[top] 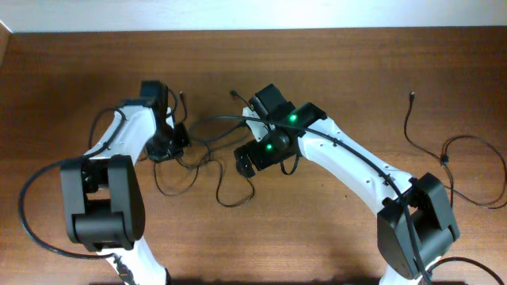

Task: Untangle cables

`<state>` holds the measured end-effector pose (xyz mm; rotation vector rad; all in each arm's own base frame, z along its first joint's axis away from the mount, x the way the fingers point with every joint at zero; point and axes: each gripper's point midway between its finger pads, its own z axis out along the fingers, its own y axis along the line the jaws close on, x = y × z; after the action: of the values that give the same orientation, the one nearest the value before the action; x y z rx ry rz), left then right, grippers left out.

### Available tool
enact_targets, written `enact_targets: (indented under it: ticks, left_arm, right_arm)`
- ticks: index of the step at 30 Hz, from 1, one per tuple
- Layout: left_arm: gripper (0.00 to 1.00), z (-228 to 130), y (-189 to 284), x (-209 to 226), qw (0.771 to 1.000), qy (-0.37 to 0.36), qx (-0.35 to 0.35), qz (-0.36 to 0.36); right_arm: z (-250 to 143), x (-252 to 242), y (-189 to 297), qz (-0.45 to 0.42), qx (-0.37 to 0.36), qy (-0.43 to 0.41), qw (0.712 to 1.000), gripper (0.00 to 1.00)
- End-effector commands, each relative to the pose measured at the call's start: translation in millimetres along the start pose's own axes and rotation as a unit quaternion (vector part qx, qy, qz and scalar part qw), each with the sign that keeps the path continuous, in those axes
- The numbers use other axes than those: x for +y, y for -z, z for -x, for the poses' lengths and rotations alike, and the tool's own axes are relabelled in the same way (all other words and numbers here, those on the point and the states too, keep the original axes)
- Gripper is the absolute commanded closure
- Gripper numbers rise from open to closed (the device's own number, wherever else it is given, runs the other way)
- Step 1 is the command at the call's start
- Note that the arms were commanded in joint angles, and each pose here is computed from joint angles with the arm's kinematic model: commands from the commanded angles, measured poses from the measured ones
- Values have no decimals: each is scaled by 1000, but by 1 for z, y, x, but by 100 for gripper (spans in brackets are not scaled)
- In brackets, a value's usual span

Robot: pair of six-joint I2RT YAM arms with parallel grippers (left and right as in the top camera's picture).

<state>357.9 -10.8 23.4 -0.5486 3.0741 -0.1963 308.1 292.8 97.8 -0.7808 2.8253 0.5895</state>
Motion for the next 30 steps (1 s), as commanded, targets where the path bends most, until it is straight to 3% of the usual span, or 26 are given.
enact_targets:
  ticks: [1,3,4,6,8,10,11,13,15,17,21,26,30]
  left_arm:
    - [100,18,68,-44,993,-44,-46,-101]
    - [100,20,105,-59,985,-56,-78,-141]
    - [100,17,114,-64,983,-60,-84,-154]
    - [100,4,137,-89,958,-142,-92,-230]
    - [100,-4,147,-103,944,-161,-86,-275]
    - [100,-7,150,-108,942,-145,-75,-295]
    - [100,-7,150,-108,945,-118,-66,-297]
    - [100,-8,151,-110,946,-101,-59,-303]
    - [100,-12,156,-117,937,-105,-49,-330]
    - [100,-10,157,-118,931,-139,-66,-330]
    - [100,-11,157,-118,927,-170,-74,-327]
    - [100,-12,157,-117,938,-88,-44,-332]
    - [100,-13,156,-117,939,-75,-38,-332]
  right_arm:
    - [7,-14,-3,-5,-12,-82,997,1]
    - [14,-26,1,-5,-25,-129,991,2]
    - [15,-29,2,-5,-27,-133,991,9]
    - [17,-41,6,-9,-32,-146,989,15]
    - [19,-46,10,10,-33,-162,986,34]
    - [20,-32,17,88,-22,-191,977,34]
    - [20,-21,21,129,-15,-193,973,29]
    - [16,-8,24,163,0,-193,967,30]
    - [12,3,26,187,18,-222,957,46]
    - [11,3,26,187,42,-319,928,47]
    - [10,4,26,183,56,-384,903,46]
    - [10,11,29,198,80,-447,869,49]
    - [10,9,28,191,77,-454,867,55]
